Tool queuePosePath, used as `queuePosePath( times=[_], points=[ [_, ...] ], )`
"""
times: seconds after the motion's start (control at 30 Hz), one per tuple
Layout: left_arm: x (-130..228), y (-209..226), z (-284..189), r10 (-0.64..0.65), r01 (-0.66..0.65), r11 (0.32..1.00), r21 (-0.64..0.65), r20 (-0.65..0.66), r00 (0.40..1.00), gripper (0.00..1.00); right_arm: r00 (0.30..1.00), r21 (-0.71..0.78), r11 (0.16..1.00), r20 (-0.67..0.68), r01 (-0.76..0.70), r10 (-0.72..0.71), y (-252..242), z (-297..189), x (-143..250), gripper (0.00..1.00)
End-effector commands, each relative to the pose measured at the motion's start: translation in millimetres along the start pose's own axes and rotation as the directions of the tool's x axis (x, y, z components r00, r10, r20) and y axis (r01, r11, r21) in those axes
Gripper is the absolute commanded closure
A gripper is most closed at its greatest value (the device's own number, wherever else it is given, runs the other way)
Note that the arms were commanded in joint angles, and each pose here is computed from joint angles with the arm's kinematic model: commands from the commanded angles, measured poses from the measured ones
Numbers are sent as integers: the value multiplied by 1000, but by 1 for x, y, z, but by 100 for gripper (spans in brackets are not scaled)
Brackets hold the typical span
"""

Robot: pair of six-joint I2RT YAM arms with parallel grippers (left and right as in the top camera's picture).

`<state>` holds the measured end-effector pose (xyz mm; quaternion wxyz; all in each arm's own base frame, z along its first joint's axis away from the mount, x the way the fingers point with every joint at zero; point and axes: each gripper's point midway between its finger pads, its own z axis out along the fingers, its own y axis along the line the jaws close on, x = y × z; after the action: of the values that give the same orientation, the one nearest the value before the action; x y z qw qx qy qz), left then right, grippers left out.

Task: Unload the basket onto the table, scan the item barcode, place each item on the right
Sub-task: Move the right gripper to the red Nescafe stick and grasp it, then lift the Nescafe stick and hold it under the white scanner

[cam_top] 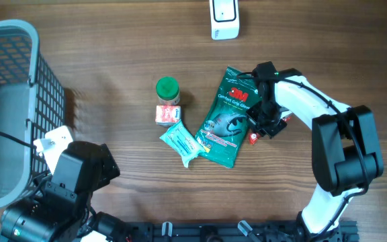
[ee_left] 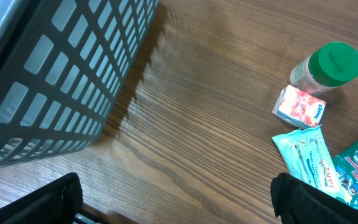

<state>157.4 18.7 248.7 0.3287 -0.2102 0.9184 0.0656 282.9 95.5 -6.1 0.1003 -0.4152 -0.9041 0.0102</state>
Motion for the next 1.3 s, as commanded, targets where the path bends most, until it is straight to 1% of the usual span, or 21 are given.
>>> queuePosePath(
  times=[0.0, 0.1, 0.13, 0.17, 0.2, 0.27, 0.33, 0.4, 0.5, 0.63, 0.7, 0.73, 0.77, 0.83, 0.93, 1.0, 1.1, 1.13, 1.2, 1.27],
  points=[
    [0, 2, 0, -20, 20, 1000, -4, 3, 1000, 0, 1000, 120, 993, -19, 8, -6, -23, 30, 2, 82],
    [0, 2, 0, -21, 21, 1000, -3, 3, 1000, 0, 1000, 121, 993, -19, 8, -6, -23, 30, 2, 81],
    [0, 2, 0, -21, 21, 1000, -3, 3, 1000, 0, 1000, 120, 993, -19, 9, -7, -23, 30, 2, 74],
    [0, 2, 0, -21, 21, 1000, -3, 3, 1000, 0, 1000, 120, 993, -19, 11, -9, -23, 30, 2, 60],
    [0, 2, 0, -21, 21, 1000, -3, 4, 1000, 0, 1000, 120, 993, -20, 21, -18, -23, 30, 2, 53],
    [0, 2, 0, -21, 21, 1000, -3, 3, 1000, 0, 998, 116, 991, -23, 68, -66, -22, 30, 1, 66],
    [0, 2, 0, -20, 20, 1000, -4, 3, 1000, 0, 997, 123, 989, -25, 77, -74, -24, 29, 1, 78],
    [0, 2, 0, -21, 21, 1000, -3, 4, 1000, 0, 997, 127, 989, -28, 76, -73, -25, 29, 1, 81],
    [0, 2, 0, -21, 21, 1000, -3, 3, 1000, 0, 997, 134, 988, -32, 76, -73, -27, 29, 2, 82],
    [0, 2, 0, -21, 21, 1000, -3, 4, 1000, 0, 996, 146, 986, -40, 83, -78, -30, 29, 4, 85],
    [0, 2, 0, -21, 21, 1000, -3, 4, 1000, 0, 996, 150, 985, -43, 82, -77, -31, 28, 4, 94],
    [0, 2, 0, -21, 21, 1000, -3, 4, 1000, 0, 996, 153, 985, -44, 84, -78, -32, 28, 5, 95],
    [0, 2, 0, -21, 21, 1000, -3, 4, 1000, 0, 995, 151, 984, -48, 95, -89, -31, 28, 5, 96],
    [0, 2, 0, -21, 21, 1000, -3, 3, 1000, 0, 983, 121, 976, -72, 179, -171, -26, 28, 7, 95],
    [0, 2, 0, -21, 21, 1000, -3, 3, 1000, 0, 936, 13, 940, -104, 340, -337, -8, 24, 14, 96],
    [0, 2, 0, -20, 20, 1000, -4, 3, 1000, 0, 895, -77, 901, -103, 427, -433, 5, 10, 21, 95],
    [0, 2, 0, -21, 21, 1000, -3, 4, 1000, 0, 852, -210, 843, -73, 494, -518, 19, -20, 35, 96],
    [0, 2, 0, -21, 21, 1000, -3, 3, 1000, 0, 831, -276, 810, -63, 517, -552, 25, -33, 43, 96],
    [0, 2, 0, -21, 21, 1000, -3, 4, 1000, 0, 773, -432, 709, -41, 557, -632, 37, -64, 67, 96],
    [0, 2, 0, -21, 21, 1000, -3, 3, 1000, 0, 744, -545, 632, -24, 550, -668, 41, -94, 87, 95]
  ],
)
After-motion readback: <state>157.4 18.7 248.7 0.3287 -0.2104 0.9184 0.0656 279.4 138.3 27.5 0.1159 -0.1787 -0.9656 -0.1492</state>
